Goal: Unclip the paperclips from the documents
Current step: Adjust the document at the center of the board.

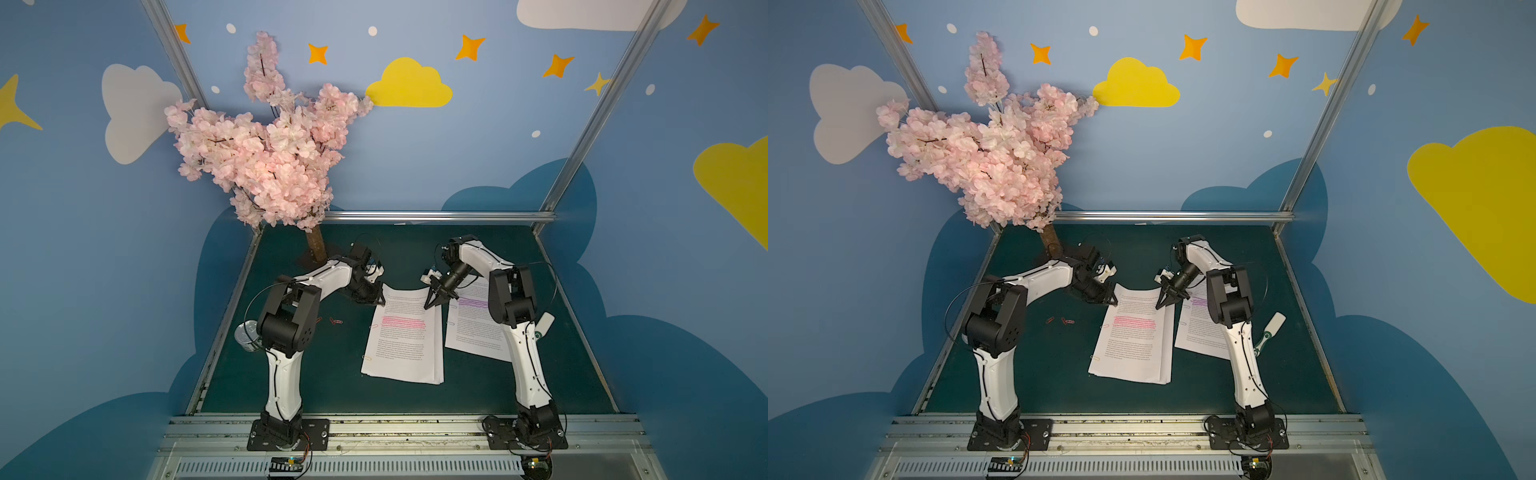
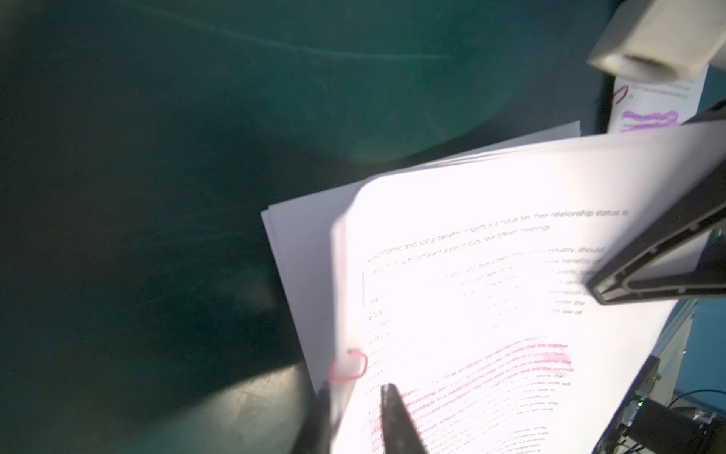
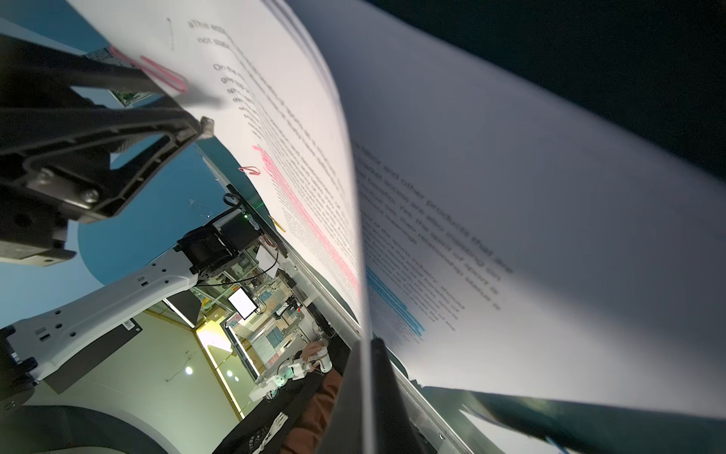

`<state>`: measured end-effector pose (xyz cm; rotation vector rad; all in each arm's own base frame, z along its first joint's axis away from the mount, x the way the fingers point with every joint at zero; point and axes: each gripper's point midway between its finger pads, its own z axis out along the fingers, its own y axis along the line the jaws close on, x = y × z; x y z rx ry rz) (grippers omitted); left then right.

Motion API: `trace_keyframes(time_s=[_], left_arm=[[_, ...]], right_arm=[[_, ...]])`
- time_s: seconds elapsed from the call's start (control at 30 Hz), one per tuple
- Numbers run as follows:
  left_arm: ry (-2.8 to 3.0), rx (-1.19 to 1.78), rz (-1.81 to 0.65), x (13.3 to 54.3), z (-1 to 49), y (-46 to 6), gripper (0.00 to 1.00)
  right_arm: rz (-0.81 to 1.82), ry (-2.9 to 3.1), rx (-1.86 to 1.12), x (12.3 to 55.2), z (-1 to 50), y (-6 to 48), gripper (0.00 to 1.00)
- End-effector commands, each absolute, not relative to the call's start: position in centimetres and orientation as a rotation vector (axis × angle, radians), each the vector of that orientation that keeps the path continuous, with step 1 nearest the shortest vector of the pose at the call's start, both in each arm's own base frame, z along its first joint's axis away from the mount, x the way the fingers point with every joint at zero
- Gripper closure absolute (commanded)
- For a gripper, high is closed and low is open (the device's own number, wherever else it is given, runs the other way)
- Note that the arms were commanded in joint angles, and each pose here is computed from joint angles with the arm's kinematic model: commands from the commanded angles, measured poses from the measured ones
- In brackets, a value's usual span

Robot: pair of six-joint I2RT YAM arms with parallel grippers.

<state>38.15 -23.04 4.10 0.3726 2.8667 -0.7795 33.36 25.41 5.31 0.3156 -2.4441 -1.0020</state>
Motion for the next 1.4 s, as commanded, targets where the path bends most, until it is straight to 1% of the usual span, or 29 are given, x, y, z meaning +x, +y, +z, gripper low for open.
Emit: trace_keyframes(time_s=[0.0,0.03,0.27,0.3,0.37,0.43,0.47,0.57,0.73,0.93,1.17,1.37], left_arm=[[2.865,0.399,-0.833,37.8,3.9,-23.9,0.94],[2.865,0.412,-0.841,37.7,4.0,-24.0,0.97],[2.859,0.479,-0.86,37.1,4.7,-24.7,0.97],[2.857,0.48,-0.855,37.1,4.9,-24.7,0.97],[2.845,0.481,-0.845,37.2,5.4,-24.6,0.97],[2.826,0.465,-0.848,37.4,6.2,-24.7,0.97],[2.808,0.445,-0.884,37.5,6.7,-25.0,0.97],[2.776,0.402,-0.965,37.4,8.2,-25.8,0.97],[2.735,0.309,-1.023,37.3,9.5,-26.0,0.97],[2.738,0.162,-1.08,37.1,8.4,-25.6,0.97],[2.729,0.027,-1.094,37.1,7.4,-23.7,0.97],[2.719,-0.043,-1.121,36.9,7.0,-22.8,0.97]], right_arm=[[-1.028,-2.454,0.355,33.3,6.3,25.7,1.0],[-1.031,-2.453,0.354,33.3,6.3,25.7,1.0],[-1.053,-2.452,0.351,33.4,6.4,25.9,1.0],[-1.057,-2.454,0.345,33.5,6.5,25.8,0.96],[-1.081,-2.45,0.329,33.6,6.6,25.9,0.77],[-1.137,-2.443,0.314,33.8,6.9,26.1,0.66],[-1.173,-2.439,0.305,33.9,7.2,26.3,0.63],[-1.283,-2.417,0.271,34.0,7.6,26.7,0.59],[-1.377,-2.402,0.233,34.1,7.9,26.8,0.57],[-1.432,-2.394,0.192,34.0,8.1,26.3,0.56],[-1.54,-2.37,0.088,34.4,8.0,25.0,0.5],[-1.606,-2.346,0.028,35.1,8.2,24.7,0.49]])
